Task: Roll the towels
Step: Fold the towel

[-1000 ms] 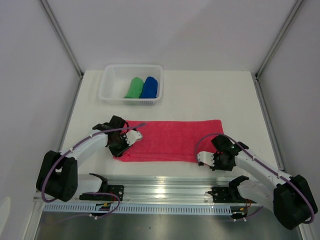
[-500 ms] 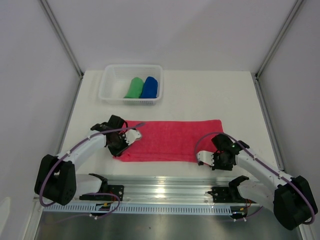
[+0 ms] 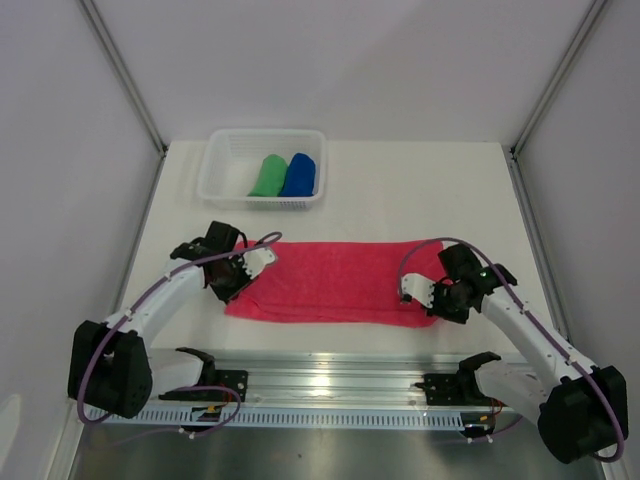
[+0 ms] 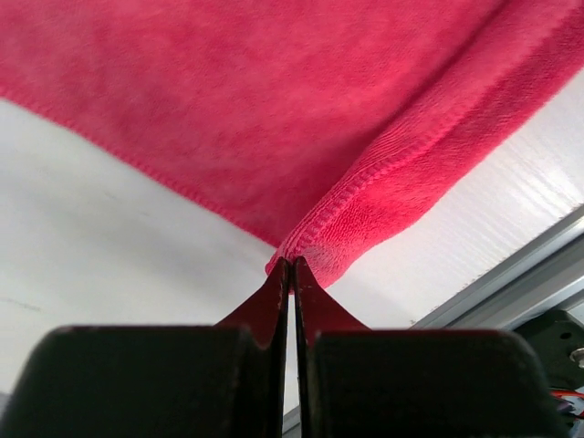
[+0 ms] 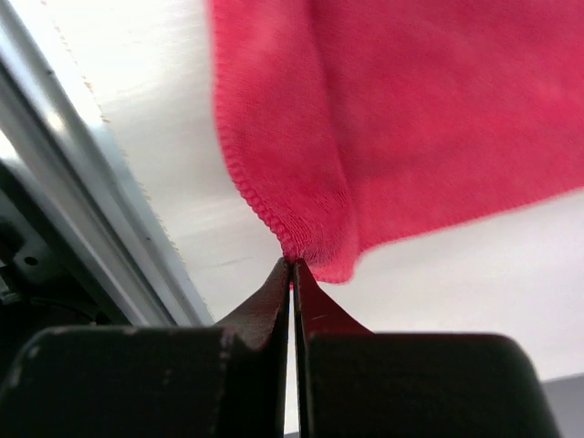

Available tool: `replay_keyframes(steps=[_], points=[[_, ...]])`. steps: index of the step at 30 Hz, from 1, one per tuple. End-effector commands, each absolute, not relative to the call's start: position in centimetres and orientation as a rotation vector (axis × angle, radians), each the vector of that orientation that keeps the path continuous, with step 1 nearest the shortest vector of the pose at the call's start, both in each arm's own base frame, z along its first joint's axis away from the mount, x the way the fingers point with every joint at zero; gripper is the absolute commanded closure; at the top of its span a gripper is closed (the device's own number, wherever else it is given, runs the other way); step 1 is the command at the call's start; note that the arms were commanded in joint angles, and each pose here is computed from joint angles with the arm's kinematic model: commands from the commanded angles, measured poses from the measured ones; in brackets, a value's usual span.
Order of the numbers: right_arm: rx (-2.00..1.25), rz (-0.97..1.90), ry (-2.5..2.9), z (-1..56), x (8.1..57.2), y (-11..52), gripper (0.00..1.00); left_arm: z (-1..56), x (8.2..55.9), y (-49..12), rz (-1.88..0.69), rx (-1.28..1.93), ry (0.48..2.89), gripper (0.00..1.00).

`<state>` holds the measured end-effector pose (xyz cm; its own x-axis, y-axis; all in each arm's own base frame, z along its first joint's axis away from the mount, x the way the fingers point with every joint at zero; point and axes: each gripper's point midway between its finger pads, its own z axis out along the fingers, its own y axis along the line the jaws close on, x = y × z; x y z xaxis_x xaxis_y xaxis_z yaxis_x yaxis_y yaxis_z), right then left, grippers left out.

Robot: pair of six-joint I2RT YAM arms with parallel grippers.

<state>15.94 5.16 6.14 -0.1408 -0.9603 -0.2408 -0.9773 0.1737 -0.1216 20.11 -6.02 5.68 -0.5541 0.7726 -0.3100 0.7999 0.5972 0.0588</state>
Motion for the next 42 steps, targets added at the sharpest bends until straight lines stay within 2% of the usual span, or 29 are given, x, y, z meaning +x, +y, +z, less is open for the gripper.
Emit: replay_keyframes(steps=[1, 19, 42], points=[[-1.747, 0.096, 2.153, 8.5, 18.0, 5.3, 1.0, 7.9, 22.6, -5.4, -0.063, 1.23, 2.46, 0.99], [-1.32, -0.03, 2.177, 10.9, 27.3, 4.3, 1.0, 8.8, 27.3, -4.0, 0.056, 1.113, 2.443, 0.99], [-1.138, -0.161, 2.243, 10.8, 34.1, 1.8, 1.0, 10.0, 32.5, -2.8, 0.152, 1.055, 2.416, 0.99]])
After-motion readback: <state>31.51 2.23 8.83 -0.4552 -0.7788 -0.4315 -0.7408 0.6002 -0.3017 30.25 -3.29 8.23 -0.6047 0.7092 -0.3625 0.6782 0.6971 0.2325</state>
